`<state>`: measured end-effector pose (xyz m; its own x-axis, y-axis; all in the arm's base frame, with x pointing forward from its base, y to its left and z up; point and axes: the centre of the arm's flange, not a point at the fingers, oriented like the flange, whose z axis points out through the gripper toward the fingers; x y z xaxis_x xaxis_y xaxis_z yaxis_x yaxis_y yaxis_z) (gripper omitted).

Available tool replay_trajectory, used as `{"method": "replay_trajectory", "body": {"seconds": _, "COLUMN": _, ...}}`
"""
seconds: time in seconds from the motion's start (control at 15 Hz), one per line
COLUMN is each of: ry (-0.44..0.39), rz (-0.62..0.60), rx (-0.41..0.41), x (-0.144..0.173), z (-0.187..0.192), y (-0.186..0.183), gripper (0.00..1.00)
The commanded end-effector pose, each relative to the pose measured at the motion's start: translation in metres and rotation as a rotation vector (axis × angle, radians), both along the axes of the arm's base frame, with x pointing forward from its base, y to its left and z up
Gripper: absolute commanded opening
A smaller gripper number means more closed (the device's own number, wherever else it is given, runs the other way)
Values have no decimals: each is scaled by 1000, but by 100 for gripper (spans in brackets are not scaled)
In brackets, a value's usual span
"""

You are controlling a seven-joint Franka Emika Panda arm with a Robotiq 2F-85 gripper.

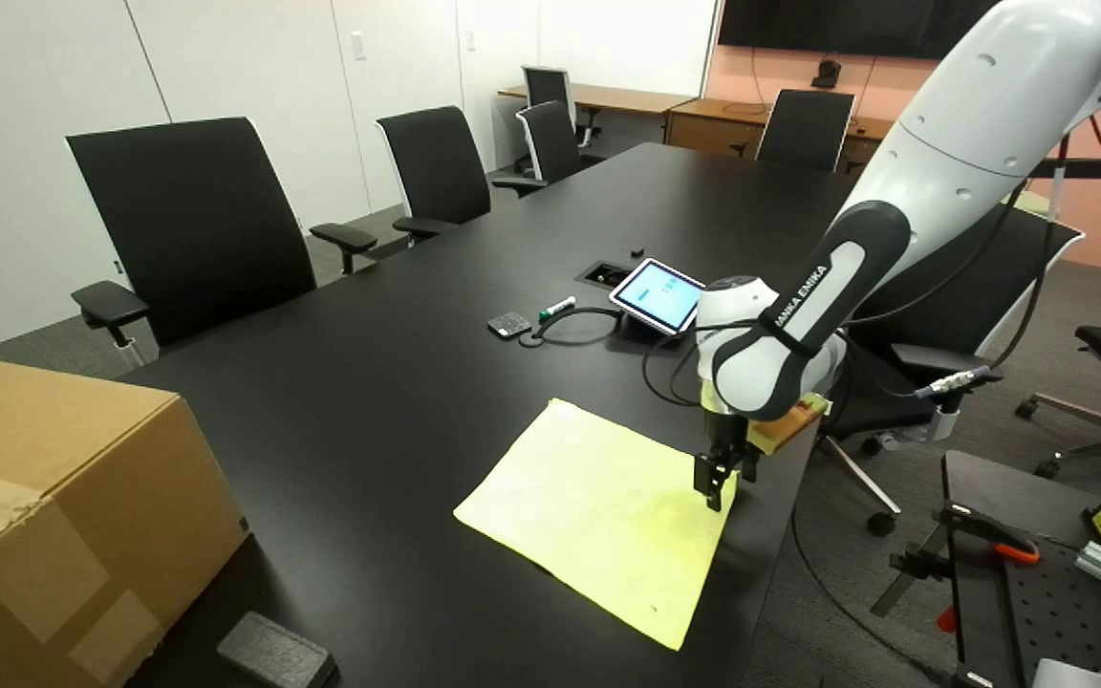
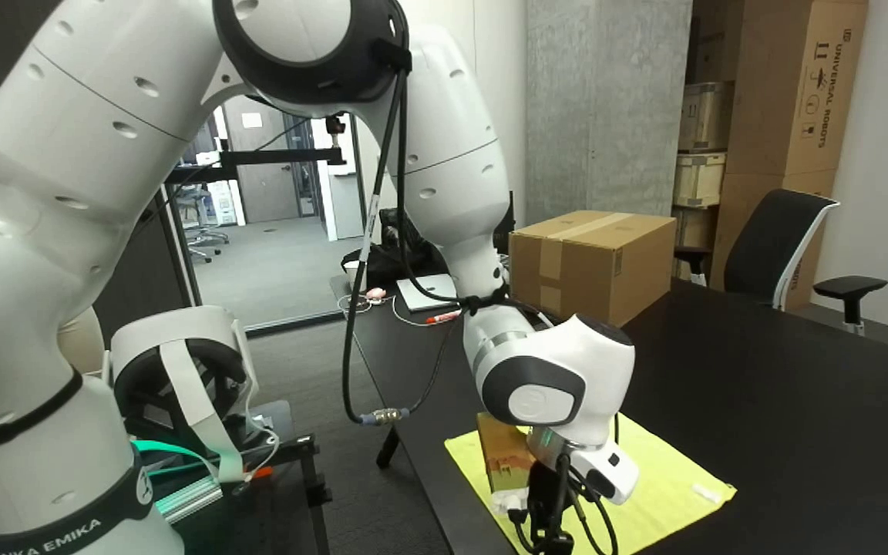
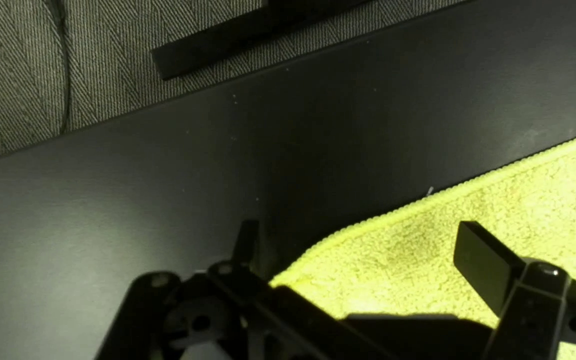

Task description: Fold the towel in half

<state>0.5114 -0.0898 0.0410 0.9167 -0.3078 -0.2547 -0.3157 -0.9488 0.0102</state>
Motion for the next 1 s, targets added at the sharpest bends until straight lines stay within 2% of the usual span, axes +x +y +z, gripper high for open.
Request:
{"method": "replay_trajectory", "body": {"seconds": 0.0, "ry": -32, "rz": -88, "rx": 1, "x": 0, "z": -2, "y": -17, "gripper": 100}}
{"method": "replay_trajectory", "body": {"seconds": 0.33, "ry": -58, "rz": -175, "rx": 0, "x": 2, "z": -1, "y": -37, "gripper": 100}}
{"method": "replay_trajectory", "body": {"seconds": 0.93, "ry": -79, "rz": -176, "rx": -73, "x": 40, "z": 7, "y": -34, "gripper": 100}}
